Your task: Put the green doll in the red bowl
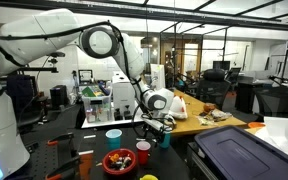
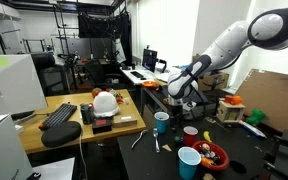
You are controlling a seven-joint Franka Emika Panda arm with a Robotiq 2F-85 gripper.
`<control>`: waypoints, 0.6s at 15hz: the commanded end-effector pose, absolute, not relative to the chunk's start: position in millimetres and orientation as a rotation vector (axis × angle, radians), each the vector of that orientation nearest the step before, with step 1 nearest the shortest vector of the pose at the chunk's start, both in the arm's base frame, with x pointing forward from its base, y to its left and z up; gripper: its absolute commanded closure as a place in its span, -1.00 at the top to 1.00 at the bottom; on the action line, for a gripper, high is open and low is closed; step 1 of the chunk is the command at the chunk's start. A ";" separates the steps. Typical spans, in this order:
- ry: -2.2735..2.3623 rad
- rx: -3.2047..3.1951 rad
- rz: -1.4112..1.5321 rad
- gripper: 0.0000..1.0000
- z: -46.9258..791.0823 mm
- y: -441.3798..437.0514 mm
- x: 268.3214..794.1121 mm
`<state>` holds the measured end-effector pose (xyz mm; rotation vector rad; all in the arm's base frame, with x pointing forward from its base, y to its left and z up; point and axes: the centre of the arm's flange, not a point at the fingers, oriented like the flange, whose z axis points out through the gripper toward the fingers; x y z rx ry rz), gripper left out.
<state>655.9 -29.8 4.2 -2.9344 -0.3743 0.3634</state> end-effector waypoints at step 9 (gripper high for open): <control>-0.518 -2.828 0.446 1.00 -3.6 -20.9 643.7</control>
